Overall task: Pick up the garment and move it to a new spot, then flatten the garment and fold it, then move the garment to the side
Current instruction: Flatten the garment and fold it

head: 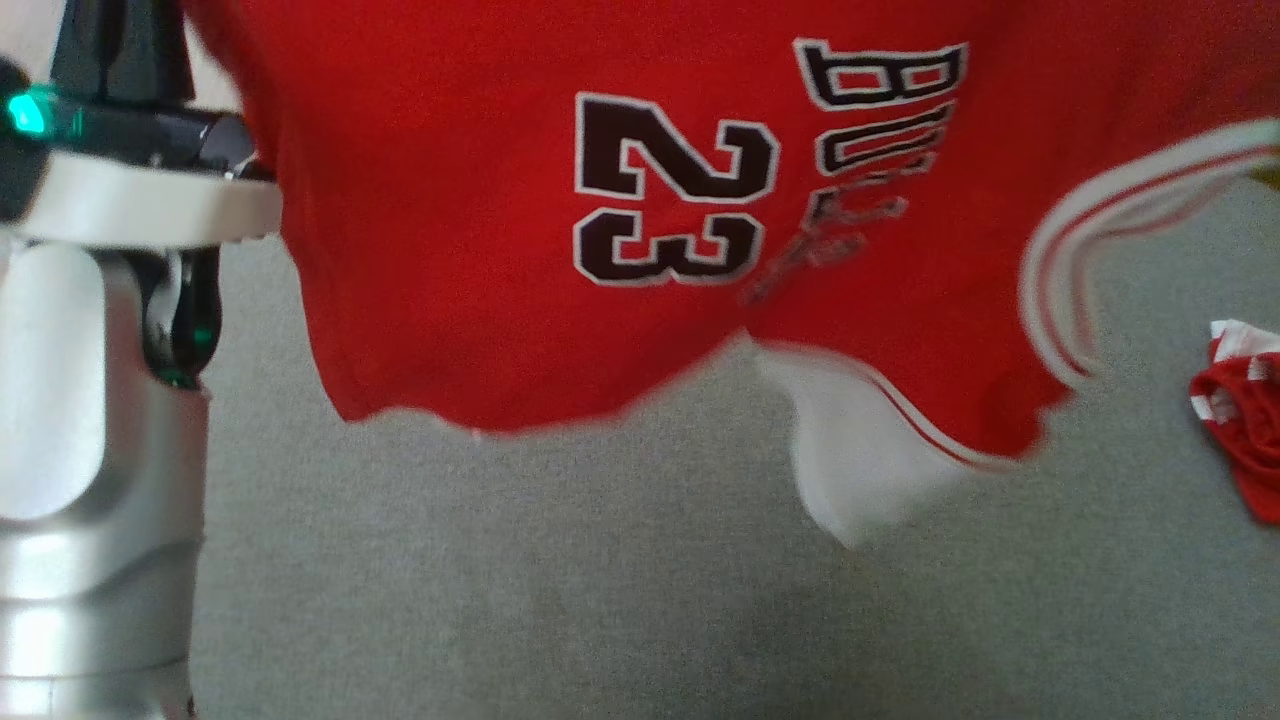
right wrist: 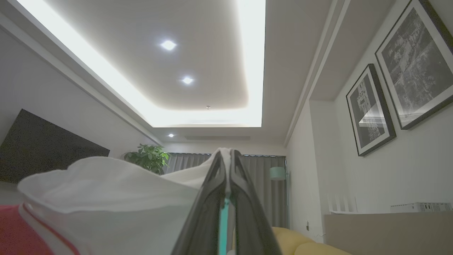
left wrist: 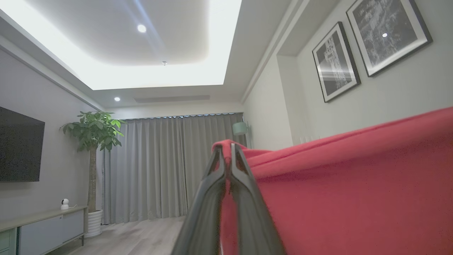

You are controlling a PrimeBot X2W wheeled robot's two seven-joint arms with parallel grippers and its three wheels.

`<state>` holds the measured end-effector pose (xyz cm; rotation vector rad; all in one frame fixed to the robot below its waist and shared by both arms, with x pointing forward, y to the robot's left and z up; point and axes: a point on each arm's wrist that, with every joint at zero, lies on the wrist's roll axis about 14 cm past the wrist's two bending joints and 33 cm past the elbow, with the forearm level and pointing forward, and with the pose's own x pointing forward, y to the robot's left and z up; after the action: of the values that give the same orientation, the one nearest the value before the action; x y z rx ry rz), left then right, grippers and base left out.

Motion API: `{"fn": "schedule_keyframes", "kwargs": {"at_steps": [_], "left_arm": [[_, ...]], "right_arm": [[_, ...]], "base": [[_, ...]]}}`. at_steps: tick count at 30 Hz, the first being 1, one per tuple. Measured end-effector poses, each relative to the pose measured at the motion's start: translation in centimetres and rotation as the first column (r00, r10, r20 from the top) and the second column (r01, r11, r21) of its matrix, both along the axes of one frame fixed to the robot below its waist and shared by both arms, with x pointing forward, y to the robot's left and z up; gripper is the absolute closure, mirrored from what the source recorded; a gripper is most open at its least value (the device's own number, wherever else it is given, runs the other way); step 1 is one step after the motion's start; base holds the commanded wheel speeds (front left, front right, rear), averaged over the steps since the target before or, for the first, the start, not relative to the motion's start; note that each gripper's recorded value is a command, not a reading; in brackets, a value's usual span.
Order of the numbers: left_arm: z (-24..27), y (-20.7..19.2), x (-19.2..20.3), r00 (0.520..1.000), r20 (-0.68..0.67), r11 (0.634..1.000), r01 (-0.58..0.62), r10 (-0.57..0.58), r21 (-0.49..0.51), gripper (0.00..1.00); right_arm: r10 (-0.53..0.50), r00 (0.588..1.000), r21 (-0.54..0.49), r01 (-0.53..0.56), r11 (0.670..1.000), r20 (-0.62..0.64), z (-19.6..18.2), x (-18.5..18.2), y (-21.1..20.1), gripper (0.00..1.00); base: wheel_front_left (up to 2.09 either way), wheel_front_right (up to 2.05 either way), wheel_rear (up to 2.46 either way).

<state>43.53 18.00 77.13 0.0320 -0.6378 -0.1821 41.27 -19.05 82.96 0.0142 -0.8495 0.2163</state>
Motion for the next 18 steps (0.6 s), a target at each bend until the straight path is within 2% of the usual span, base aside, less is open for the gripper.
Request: {"fn": "schedule_keyframes", "kwargs": {"at_steps": [4, 9, 14, 18], "left_arm": [[-1.4, -0.2, 2.0, 0.997, -0.078, 0.999, -0.008, 0.011, 0.043, 1.00], [-4.9, -0.1, 5.8, 0.983, -0.174, 0.997, -0.040, 0.050, 0.065, 1.00], [-6.2, -0.2, 9.7, 0.983, -0.162, 0.996, -0.073, 0.080, 0.052, 1.00], [-4.5, 0.2, 11.9, 0.989, -0.089, 0.993, -0.113, 0.116, 0.035, 1.00]], "right_arm": [[-0.003, 1.000, -0.050, 0.002, 0.999, -0.029, 0.7, 2.3, 1.0, 1.00], [-0.020, 0.993, -0.101, 0.008, 0.995, -0.115, -1.3, 7.6, 2.2, 1.00], [-0.080, 0.985, -0.107, 0.064, 0.992, -0.154, -3.1, 13.0, 1.3, 1.00], [-0.123, 0.985, -0.098, 0.112, 0.989, -0.119, -2.1, 15.5, 0.4, 1.00]], "base": [[0.00, 0.00, 0.00], [0.00, 0.00, 0.00], [0.00, 0.00, 0.00], [0.00, 0.00, 0.00]]}}
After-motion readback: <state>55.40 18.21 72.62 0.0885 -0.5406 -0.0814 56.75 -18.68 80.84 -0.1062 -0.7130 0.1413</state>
